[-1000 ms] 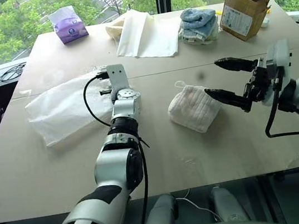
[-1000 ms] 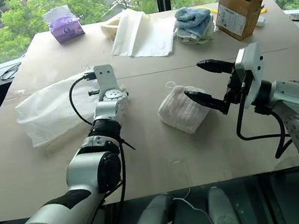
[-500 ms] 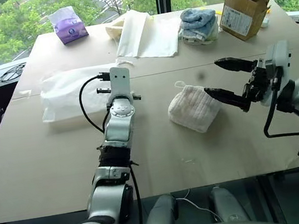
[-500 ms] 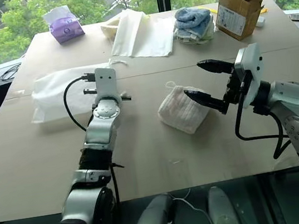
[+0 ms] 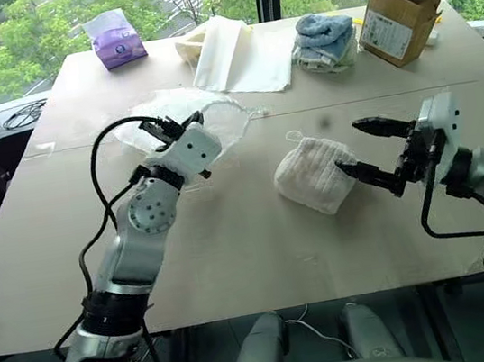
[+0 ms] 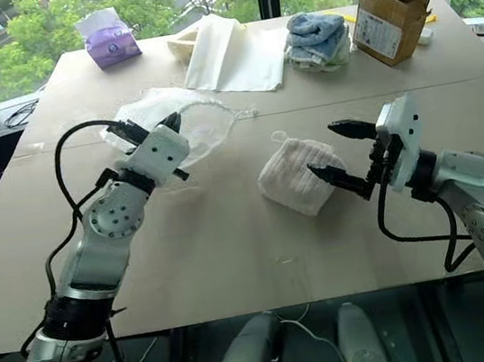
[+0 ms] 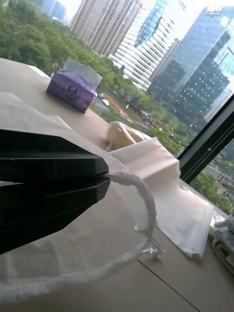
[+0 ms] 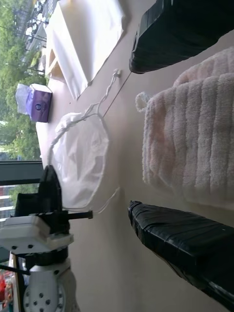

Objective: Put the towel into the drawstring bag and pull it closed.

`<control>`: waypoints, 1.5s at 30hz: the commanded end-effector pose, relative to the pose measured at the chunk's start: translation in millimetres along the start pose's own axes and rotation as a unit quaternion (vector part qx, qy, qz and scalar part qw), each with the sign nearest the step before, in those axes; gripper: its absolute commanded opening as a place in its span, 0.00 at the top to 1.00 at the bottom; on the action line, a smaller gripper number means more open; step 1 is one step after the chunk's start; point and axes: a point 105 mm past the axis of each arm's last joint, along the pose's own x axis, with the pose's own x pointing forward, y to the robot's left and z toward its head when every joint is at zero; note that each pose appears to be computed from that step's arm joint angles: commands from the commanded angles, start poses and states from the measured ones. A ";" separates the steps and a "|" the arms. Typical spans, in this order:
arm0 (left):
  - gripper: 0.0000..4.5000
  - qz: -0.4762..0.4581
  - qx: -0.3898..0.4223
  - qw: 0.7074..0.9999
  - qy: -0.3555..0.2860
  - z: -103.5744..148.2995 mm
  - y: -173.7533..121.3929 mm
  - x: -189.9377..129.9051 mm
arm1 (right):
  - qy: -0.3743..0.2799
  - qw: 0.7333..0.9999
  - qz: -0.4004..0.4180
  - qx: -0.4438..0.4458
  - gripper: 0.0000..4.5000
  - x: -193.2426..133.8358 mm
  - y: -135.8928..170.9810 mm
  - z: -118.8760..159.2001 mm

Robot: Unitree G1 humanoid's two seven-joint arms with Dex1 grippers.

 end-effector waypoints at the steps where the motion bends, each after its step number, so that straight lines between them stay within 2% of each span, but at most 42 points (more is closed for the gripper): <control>1: 1.00 0.038 0.012 0.998 -0.051 23.0 33.4 -8.3 | 0.002 0.999 -0.033 0.008 0.00 -2.6 -5.1 -0.5; 5: 1.00 0.028 -0.021 0.997 -0.075 27.7 41.6 -10.9 | 0.046 0.994 -0.084 0.053 0.00 -10.9 -15.7 -21.0; 7: 1.00 0.014 -0.055 0.996 -0.067 21.1 41.1 -10.2 | 0.084 0.985 -0.116 0.095 0.00 -13.4 -19.1 -36.1; 10: 1.00 0.001 -0.102 0.993 -0.052 9.8 40.3 -8.6 | 0.131 0.969 -0.110 0.178 0.00 -12.7 -9.8 -54.8; 12: 1.00 0.006 -0.136 0.990 -0.036 0.1 42.3 -7.9 | 0.107 0.965 -0.114 0.212 0.00 -4.9 -7.8 -55.4; 16: 1.00 0.020 -0.237 0.971 -0.010 -15.9 42.0 -7.0 | 0.079 0.958 -0.176 0.213 0.00 11.6 -26.0 -60.7; 20: 1.00 0.015 -0.268 0.963 -0.008 -16.4 41.6 -6.4 | 0.019 0.965 -0.200 0.167 0.00 23.9 -38.0 -40.6; 25: 1.00 0.014 -0.272 0.962 -0.002 -19.0 42.4 -5.4 | 0.022 0.978 -0.172 0.114 0.00 33.1 -35.3 -32.7; 28: 1.00 0.009 -0.270 0.963 0.003 -21.1 39.2 -5.3 | 0.043 0.983 -0.139 0.116 0.00 42.4 -25.8 -40.2; 33: 1.00 0.003 -0.271 0.963 0.005 -22.3 37.2 -4.8 | 0.117 0.990 -0.061 0.058 0.00 56.2 -5.1 -63.3; 39: 1.00 -0.001 -0.266 0.964 0.005 -21.7 36.6 -4.3 | 0.213 0.975 -0.024 0.050 0.00 61.7 1.5 -101.7; 45: 1.00 -0.002 -0.263 0.965 0.008 -22.8 36.7 -5.1 | 0.289 0.955 -0.004 0.062 0.00 57.8 14.0 -125.4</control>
